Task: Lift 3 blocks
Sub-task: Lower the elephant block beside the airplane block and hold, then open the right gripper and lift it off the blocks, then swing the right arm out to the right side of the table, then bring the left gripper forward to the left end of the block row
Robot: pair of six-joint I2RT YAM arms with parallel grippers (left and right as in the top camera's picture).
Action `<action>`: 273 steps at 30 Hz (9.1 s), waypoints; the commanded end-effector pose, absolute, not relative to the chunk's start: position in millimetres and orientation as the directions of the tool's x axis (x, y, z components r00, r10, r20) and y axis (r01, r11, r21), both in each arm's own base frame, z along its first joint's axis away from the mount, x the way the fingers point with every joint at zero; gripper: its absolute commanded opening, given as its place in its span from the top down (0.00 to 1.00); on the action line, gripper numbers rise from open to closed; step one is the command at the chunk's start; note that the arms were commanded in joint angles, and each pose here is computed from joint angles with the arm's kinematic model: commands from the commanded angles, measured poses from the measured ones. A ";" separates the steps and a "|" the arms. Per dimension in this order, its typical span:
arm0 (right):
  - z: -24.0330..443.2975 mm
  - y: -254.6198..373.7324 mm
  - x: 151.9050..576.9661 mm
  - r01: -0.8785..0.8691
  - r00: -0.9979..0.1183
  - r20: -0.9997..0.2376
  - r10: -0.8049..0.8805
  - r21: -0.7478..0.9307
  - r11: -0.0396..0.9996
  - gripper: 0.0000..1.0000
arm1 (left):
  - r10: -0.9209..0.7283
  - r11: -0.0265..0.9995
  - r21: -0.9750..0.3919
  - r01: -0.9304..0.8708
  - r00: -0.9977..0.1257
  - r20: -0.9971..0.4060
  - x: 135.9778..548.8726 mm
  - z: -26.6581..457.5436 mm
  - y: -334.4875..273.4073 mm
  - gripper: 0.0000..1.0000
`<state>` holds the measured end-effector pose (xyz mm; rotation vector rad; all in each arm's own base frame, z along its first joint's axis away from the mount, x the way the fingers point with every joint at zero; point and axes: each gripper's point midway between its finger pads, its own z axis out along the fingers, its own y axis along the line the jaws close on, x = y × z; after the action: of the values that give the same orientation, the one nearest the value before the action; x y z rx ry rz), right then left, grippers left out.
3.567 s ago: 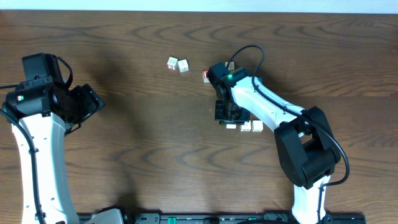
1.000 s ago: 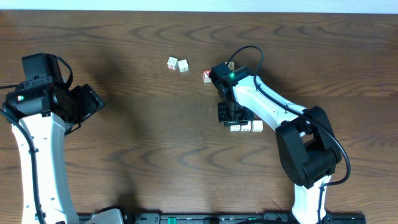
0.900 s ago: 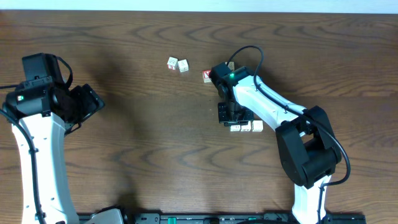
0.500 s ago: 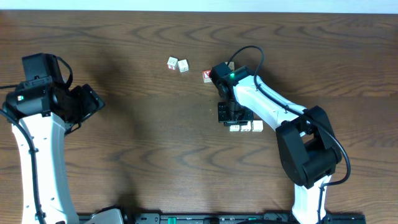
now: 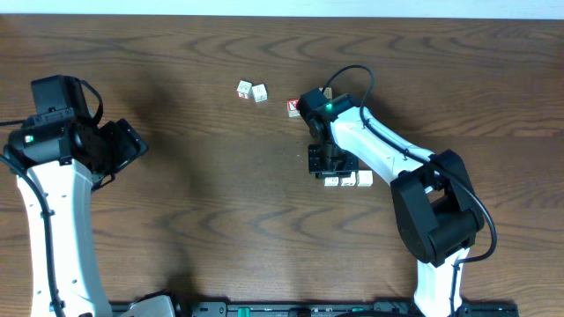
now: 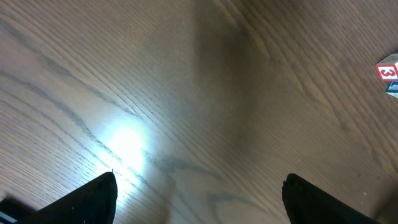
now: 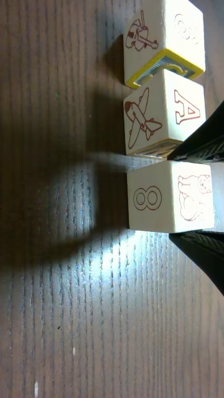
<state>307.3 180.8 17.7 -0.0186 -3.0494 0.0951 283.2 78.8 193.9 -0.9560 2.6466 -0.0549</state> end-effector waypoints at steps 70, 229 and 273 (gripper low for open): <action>27.0 175.5 315.4 0.011 -0.995 0.099 0.016 -0.049 0.999 0.60 | -0.638 0.766 -0.145 -0.626 -0.712 -0.295 283.7 196.5 81.3 0.15; 94.4 -4.9 284.0 0.318 -0.875 -0.226 0.429 0.400 0.860 0.15 | -0.355 0.802 -0.551 -0.231 -0.926 -0.128 307.8 175.9 -51.2 0.17; 59.3 19.1 304.5 0.225 -0.949 -0.074 0.308 0.524 0.821 0.94 | 0.207 0.693 -0.684 0.229 -0.971 -0.115 268.8 113.0 -190.2 0.93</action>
<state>285.4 20.3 43.1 -0.5174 -3.0798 -0.8247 269.2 -199.9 98.7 0.4148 2.9115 -1.2197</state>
